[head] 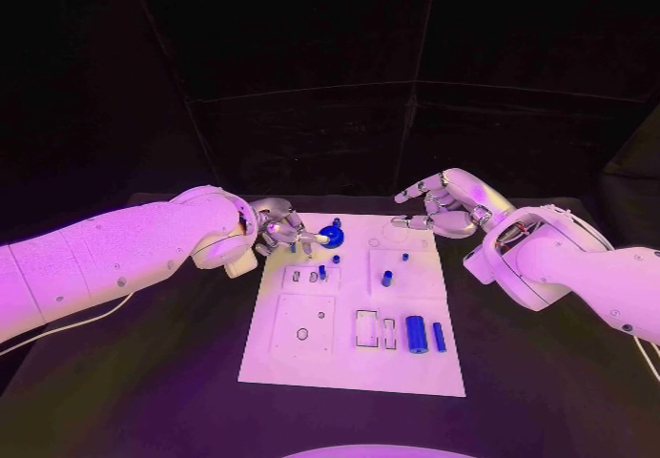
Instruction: Assemble the parts on the task board
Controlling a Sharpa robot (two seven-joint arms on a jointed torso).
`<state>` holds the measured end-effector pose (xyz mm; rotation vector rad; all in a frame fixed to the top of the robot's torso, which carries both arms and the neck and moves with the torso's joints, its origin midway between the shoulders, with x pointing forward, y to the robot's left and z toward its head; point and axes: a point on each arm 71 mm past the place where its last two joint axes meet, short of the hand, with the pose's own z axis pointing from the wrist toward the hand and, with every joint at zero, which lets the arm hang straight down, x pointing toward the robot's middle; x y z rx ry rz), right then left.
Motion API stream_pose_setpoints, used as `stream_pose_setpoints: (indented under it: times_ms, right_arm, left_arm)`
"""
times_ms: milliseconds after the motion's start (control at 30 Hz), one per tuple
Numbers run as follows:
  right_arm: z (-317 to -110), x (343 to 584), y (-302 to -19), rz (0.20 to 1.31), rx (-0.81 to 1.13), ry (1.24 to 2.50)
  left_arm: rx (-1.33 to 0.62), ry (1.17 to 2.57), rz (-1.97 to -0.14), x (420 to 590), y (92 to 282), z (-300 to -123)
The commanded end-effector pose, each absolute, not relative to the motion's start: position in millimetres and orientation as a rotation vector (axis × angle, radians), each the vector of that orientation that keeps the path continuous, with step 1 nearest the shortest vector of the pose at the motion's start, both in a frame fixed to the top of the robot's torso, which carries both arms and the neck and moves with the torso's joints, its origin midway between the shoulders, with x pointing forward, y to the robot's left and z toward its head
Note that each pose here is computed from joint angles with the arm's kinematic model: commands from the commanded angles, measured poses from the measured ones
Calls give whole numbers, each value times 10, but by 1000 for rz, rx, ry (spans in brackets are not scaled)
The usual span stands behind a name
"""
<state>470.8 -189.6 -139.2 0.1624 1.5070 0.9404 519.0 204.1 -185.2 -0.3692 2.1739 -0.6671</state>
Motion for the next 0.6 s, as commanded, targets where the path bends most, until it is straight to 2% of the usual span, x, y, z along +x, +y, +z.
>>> stream_pose_setpoints:
  times_ms: [33,300,600]
  right_arm:
    - [-1404,4731,-1901,932,200,1539]
    - [-1417,4756,-1896,917,212,1552]
    - [-1426,4770,-1884,910,218,1559]
  left_arm:
    - [-265,2254,-478,5212,2025,-1861]
    - [-195,2278,-446,5272,1811,-1845]
    - [-115,2316,-395,5327,1700,-1868]
